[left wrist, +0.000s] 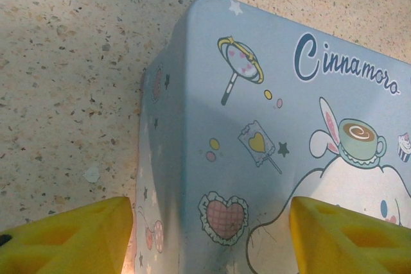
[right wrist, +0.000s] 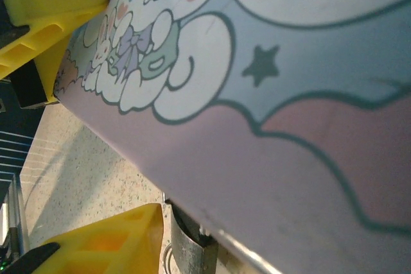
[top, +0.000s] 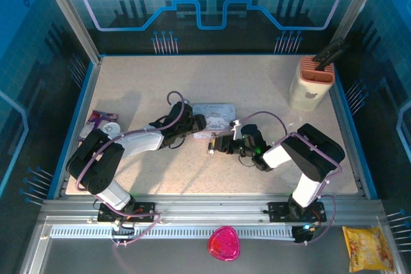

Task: Unlock a padlock with a key

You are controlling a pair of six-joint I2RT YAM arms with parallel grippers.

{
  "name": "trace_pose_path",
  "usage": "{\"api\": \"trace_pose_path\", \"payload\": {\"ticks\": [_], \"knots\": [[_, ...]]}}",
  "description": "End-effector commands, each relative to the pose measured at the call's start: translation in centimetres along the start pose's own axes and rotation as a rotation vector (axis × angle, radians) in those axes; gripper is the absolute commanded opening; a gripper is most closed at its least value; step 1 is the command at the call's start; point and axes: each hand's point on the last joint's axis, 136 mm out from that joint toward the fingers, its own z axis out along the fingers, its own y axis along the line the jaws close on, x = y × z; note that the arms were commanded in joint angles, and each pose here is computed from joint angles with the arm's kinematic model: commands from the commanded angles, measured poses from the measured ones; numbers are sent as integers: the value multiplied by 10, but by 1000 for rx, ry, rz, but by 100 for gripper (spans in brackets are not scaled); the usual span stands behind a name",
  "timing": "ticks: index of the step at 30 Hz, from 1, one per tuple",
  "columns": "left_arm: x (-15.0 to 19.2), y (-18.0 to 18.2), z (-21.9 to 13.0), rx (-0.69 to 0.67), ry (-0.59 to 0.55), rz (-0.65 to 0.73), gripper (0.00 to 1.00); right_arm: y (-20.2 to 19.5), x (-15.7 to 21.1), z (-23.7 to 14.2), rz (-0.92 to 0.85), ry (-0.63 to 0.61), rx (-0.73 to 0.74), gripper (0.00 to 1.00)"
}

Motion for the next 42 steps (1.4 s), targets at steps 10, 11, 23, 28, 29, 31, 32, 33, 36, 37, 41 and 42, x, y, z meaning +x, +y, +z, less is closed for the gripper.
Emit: {"api": "trace_pose_path", "payload": {"ticks": [10,11,23,28,29,31,32,33,36,37,41,42], "knots": [[31,35,-2,-128,86,-5,66,0,19,3,-32,27,28,38],[32,35,-2,-129,88,-6,66,3,20,3,-36,31,20,37],[31,44,-4,-174,81,-29,66,9,30,-5,-84,47,27,37],[33,44,-5,-171,83,-39,66,3,30,1,-75,48,59,38],[32,44,-5,-170,82,-39,66,1,30,2,-74,48,69,39],[33,45,-6,-170,83,-42,66,-1,30,5,-76,52,80,39],[33,44,-6,-170,82,-43,66,-2,31,7,-77,55,83,39],[33,46,-7,-178,86,-47,66,-3,32,8,-80,62,86,39],[33,46,-7,-182,86,-55,66,-3,36,12,-89,78,100,38],[33,46,-7,-182,86,-58,66,-5,37,12,-90,81,109,38],[33,46,-7,-180,84,-61,65,-5,37,13,-93,88,122,34],[33,46,-7,-181,85,-62,65,-5,38,13,-94,89,121,31]]}}
